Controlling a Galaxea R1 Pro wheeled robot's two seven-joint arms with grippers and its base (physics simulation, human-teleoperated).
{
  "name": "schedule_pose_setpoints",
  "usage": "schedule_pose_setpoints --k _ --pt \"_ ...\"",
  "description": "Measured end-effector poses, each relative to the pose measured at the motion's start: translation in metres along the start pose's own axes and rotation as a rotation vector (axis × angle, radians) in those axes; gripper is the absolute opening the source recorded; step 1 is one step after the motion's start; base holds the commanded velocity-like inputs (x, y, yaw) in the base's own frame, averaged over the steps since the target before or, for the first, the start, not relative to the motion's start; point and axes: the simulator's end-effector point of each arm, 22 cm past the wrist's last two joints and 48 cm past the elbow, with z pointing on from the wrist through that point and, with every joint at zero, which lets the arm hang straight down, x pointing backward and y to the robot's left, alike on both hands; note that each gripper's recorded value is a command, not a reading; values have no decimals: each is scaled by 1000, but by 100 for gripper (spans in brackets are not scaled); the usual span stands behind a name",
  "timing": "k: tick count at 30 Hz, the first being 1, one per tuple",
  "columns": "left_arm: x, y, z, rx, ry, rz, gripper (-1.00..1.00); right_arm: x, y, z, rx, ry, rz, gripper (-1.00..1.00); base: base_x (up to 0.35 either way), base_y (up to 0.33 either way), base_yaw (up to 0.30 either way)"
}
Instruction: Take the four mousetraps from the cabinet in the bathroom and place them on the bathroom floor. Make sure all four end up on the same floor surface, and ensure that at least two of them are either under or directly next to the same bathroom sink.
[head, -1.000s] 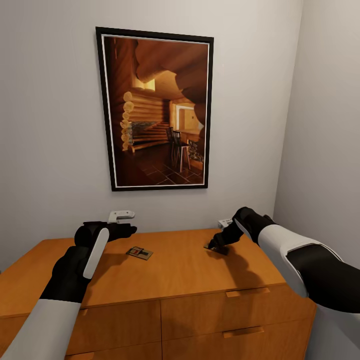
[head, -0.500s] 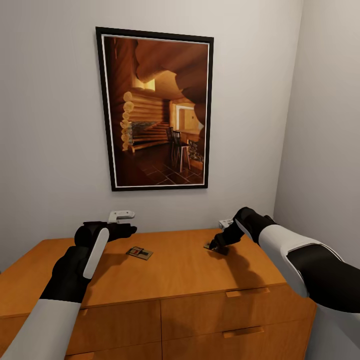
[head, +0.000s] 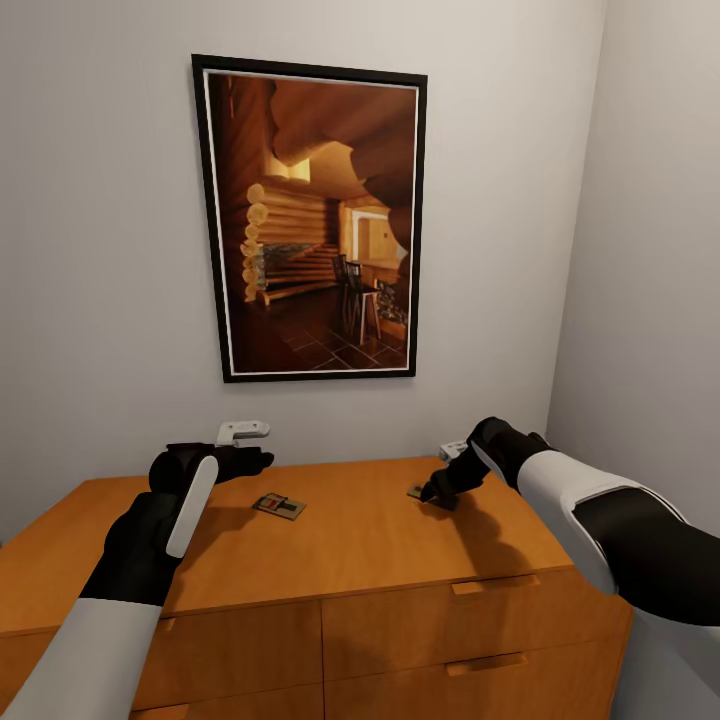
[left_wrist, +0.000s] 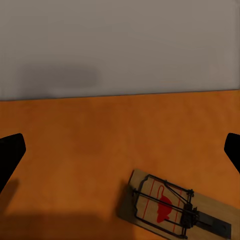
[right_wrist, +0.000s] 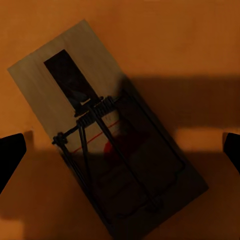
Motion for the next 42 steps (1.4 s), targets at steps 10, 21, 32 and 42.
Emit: schedule_pose_setpoints --k 10,21,32,42 --pt "0 0 0 -1 -1 0 100 -1 1 0 -7 -7 4 -100 0 0 0" --pt "0 0 0 -1 -1 1 100 -1 1 -1 -11 -3 14 -100 0 0 0" --pt "0 0 0 -1 -1 1 100 -29 -6 -50 35 14 71 -100 0 0 0" --pt "0 0 0 -1 -1 1 100 -72 0 -79 61 -103 3 -100 0 0 0"
